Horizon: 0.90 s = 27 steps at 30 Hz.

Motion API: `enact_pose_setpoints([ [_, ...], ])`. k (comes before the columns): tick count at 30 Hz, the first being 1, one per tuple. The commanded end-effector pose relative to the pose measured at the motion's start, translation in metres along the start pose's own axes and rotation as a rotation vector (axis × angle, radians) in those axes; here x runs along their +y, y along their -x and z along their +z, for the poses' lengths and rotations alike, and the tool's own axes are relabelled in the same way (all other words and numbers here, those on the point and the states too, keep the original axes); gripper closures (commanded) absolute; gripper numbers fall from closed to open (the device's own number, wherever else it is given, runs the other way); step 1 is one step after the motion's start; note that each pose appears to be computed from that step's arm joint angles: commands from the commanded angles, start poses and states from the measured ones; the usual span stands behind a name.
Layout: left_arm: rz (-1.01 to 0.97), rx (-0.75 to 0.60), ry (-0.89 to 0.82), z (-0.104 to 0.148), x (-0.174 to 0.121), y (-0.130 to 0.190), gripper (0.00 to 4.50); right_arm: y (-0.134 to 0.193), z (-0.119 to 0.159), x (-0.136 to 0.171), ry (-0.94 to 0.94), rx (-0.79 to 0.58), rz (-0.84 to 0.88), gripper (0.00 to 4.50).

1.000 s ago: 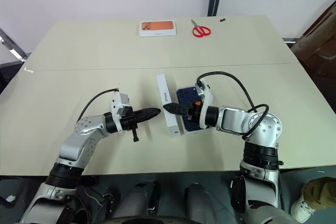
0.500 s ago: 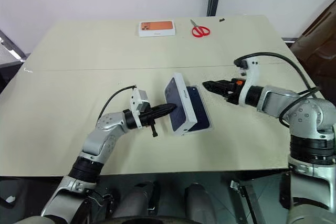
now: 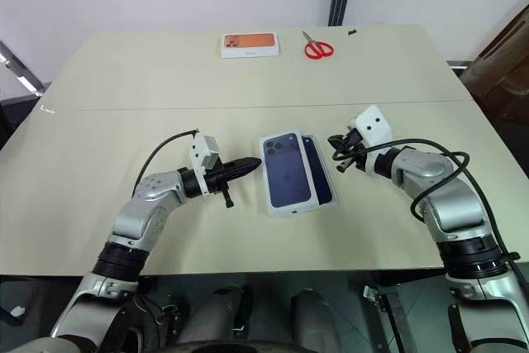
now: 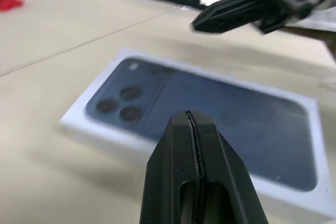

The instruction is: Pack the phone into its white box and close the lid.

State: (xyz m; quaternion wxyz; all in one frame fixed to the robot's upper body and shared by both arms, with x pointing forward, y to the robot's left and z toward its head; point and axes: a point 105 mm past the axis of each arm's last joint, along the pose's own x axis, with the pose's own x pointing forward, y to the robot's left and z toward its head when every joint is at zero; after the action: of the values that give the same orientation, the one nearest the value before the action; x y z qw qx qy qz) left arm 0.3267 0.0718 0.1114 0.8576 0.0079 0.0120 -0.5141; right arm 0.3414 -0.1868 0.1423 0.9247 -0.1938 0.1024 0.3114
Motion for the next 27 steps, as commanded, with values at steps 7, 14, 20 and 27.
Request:
enact_pose_setpoints([
  [7, -0.015, 0.198, 0.186, -0.029, -0.003, 0.005, 4.5, 0.001, 0.011, 0.019, 0.083, -0.044, 0.095, 4.46],
  [14, -0.076, 0.246, 0.241, -0.031, -0.012, -0.008, 4.5, -0.002, 0.01, 0.034, 0.127, -0.039, 0.17, 4.46],
  [20, -0.133, 0.269, 0.254, -0.034, -0.024, -0.018, 4.5, -0.003, 0.008, 0.033, 0.093, -0.03, 0.159, 4.46],
  [27, -0.138, 0.218, 0.265, -0.023, -0.026, -0.028, 4.5, -0.002, 0.007, 0.033, 0.093, -0.017, 0.161, 4.46],
])
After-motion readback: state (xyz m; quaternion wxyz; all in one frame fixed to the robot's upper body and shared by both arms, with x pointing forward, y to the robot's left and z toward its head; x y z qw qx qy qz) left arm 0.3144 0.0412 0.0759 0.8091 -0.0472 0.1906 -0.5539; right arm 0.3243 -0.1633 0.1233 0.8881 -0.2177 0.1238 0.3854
